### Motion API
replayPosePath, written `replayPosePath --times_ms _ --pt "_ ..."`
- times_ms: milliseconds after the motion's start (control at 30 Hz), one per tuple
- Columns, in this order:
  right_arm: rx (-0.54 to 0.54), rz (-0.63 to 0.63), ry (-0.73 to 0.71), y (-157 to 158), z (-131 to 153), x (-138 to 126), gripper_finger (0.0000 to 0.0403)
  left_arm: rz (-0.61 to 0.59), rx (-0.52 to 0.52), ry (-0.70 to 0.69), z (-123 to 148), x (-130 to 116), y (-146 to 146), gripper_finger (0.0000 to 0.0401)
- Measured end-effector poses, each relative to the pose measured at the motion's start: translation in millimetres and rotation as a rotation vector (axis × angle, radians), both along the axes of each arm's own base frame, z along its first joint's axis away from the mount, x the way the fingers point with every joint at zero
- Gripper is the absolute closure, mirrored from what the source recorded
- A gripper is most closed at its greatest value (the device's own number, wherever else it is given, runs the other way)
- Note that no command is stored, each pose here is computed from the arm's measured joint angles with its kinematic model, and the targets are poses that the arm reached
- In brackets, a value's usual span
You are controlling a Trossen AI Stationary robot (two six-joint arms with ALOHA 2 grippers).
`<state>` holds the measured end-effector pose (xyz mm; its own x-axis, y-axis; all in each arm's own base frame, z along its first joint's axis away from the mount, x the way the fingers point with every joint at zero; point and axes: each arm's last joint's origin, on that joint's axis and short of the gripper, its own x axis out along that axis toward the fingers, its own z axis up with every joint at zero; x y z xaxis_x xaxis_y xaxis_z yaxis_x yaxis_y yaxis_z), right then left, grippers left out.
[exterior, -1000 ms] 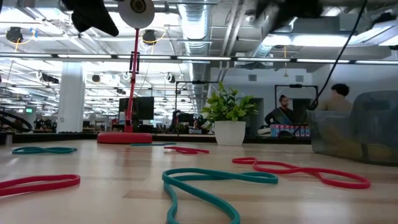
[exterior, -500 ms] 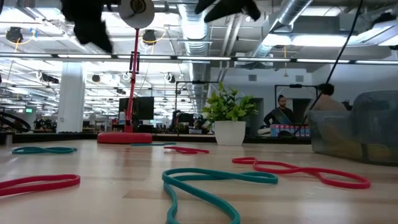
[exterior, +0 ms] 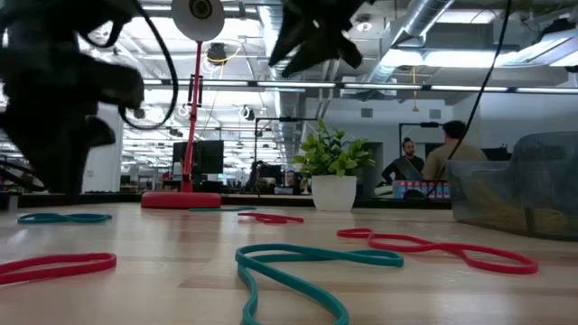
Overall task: Pick and place items into bin
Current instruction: Put the blue rubber band into the black bin
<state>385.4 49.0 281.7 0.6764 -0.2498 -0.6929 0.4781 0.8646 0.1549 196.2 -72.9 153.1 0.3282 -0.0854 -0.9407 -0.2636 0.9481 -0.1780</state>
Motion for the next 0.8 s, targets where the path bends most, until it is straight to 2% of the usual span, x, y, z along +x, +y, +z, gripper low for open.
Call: replayPosePath --times_ms 200,367,433,500,567,600,700,800 --pt "0.031 0.026 0.014 -2.3 -7.6 5.1 0.0280 -0.013 0.101 0.110 -25.3 1.3 -6.5 0.0268" --pt "0.035 0.029 0.005 -2.4 -5.8 5.6 0.0280 -0.021 0.128 0.126 -29.9 4.0 -7.1 0.0271" --pt "0.036 0.030 -0.004 -2.0 -5.3 6.2 0.0280 -0.032 0.129 0.116 -28.8 3.4 -6.4 0.0287" --pt "0.036 0.030 -0.005 -2.0 -5.2 6.3 0.0280 -0.035 0.116 0.111 -27.3 2.6 -5.8 0.0323" --pt "0.037 0.030 -0.009 -1.9 -5.0 6.5 0.0280 -0.046 0.082 0.092 -23.2 1.2 -5.5 0.0373" --pt "0.037 0.030 -0.012 -1.9 -4.8 6.7 0.0280 -0.045 0.066 0.075 -20.0 0.5 -5.5 0.0386" --pt "0.038 0.030 -0.019 -1.8 -4.3 7.2 0.0280 -0.009 0.019 0.011 -4.1 -4.4 -3.3 0.0394" --pt "0.039 0.029 -0.042 -2.1 -2.8 8.8 0.0280 0.041 -0.022 -0.148 27.8 -3.6 0.9 0.0399"
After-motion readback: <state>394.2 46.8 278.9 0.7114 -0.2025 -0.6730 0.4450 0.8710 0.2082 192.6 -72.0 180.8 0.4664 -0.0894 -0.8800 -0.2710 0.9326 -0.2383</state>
